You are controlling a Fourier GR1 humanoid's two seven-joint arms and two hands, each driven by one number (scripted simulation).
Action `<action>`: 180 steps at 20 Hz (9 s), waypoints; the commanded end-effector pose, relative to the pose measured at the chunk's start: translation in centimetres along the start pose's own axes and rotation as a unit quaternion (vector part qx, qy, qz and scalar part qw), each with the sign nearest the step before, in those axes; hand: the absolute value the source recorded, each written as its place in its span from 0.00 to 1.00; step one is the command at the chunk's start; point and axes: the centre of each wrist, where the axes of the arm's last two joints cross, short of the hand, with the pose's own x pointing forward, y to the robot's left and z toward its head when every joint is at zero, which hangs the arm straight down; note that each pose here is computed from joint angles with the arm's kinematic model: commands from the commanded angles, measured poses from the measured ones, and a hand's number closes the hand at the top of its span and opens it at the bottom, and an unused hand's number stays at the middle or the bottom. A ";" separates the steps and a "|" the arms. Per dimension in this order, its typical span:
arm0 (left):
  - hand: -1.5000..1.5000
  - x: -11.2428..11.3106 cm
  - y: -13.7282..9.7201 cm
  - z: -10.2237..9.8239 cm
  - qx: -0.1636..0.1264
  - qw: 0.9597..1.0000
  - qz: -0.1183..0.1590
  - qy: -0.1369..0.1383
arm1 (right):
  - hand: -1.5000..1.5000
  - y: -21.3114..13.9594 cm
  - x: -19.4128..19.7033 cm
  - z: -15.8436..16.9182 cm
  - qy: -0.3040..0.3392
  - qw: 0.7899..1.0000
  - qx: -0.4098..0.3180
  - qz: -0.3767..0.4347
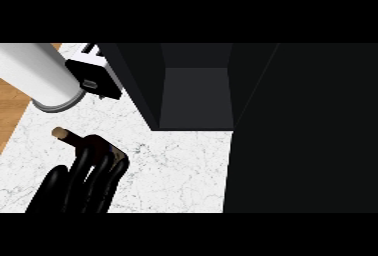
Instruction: Pick up the wine, place it into the cabinet and close the cabinet
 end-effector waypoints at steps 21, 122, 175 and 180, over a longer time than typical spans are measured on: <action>0.00 0.2 7.7 2.0 0.172 0.982 -0.072 -0.017 | 0.00 0.1 3.2 1.6 -0.009 1.000 0.004 -0.008; 1.00 -29.8 22.2 6.7 0.288 0.952 0.082 0.069 | 0.00 0.7 3.0 1.4 -0.015 1.000 0.019 -0.005; 1.00 -30.6 7.4 -6.8 0.226 0.962 0.099 0.113 | 0.00 0.5 0.7 -1.0 0.006 1.000 0.019 -0.008; 1.00 -29.9 6.1 -8.0 0.246 0.957 0.095 0.119 | 0.00 -0.3 1.8 -0.8 0.015 0.999 0.029 -0.001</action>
